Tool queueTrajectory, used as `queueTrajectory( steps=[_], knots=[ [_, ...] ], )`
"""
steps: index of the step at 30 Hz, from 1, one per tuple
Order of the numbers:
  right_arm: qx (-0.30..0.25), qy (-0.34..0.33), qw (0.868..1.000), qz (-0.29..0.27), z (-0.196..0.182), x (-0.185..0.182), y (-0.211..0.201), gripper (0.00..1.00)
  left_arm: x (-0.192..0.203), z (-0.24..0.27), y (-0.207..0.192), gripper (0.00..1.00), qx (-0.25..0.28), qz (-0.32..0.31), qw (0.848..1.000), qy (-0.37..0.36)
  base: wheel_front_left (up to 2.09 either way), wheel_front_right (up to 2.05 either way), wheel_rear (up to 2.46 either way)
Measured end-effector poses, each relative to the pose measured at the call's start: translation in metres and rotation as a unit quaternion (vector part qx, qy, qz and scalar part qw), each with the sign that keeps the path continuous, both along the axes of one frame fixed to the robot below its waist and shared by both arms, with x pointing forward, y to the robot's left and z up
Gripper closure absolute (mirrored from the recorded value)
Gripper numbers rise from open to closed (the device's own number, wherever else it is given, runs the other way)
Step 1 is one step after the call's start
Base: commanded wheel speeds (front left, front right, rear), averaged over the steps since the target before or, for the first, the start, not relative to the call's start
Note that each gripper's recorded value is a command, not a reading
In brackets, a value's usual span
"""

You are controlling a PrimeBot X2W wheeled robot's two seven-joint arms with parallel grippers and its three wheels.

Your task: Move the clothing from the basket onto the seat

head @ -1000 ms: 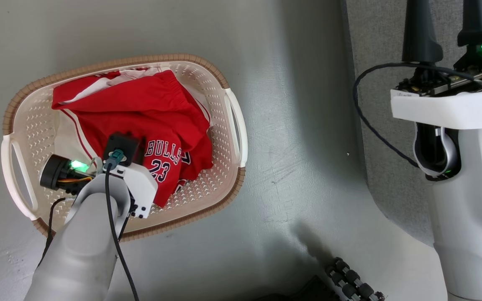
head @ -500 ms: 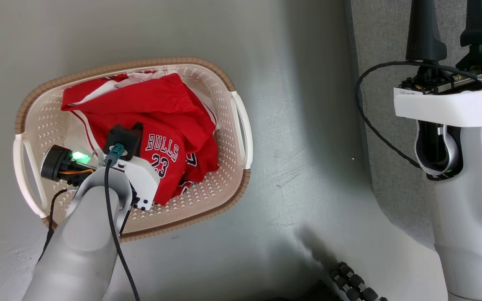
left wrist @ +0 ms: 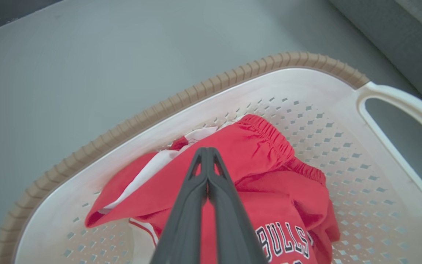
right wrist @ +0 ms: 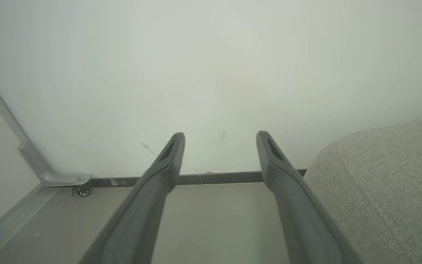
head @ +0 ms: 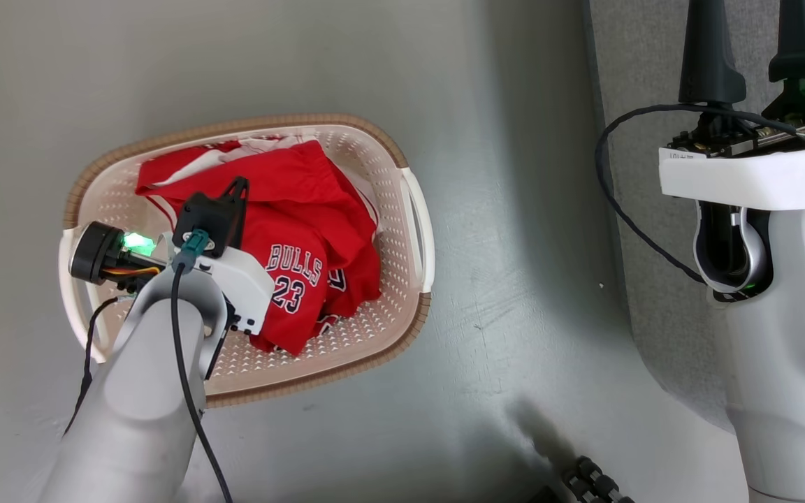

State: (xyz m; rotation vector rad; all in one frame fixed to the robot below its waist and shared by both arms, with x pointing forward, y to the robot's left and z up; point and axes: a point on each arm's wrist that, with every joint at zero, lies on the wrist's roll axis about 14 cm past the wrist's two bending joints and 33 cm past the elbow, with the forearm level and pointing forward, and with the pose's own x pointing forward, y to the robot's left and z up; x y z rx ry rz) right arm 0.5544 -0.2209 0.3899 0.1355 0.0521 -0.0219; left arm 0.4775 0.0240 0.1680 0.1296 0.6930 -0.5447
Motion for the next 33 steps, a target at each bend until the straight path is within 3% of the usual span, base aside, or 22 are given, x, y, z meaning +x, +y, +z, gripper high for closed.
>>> queueTrajectory(
  steps=[8,18,30,32,33],
  knots=[
    [0.000,-0.008,1.000,0.008,0.009,0.001,0.007,0.00,-0.009,0.016,0.008,1.00,-0.006,0.012,1.000,-0.011,0.00,0.00,0.00],
    [-0.001,-0.014,1.000,0.006,0.018,-0.002,0.008,0.00,0.022,0.066,0.008,1.00,-0.045,0.048,0.994,-0.083,0.00,0.00,0.00],
    [-0.001,-0.024,1.000,0.011,0.031,-0.005,0.014,0.00,0.062,0.138,0.026,1.00,-0.077,0.108,0.973,-0.187,0.00,0.00,0.00],
    [-0.003,-0.029,1.000,0.011,0.035,-0.005,0.015,0.00,0.066,0.152,0.030,0.73,-0.081,0.119,0.968,-0.204,0.00,0.00,0.00],
    [-0.003,-0.031,0.999,0.011,0.038,-0.005,0.015,0.00,0.067,0.157,0.032,0.68,-0.083,0.122,0.966,-0.212,0.00,0.00,0.00]
  ],
)
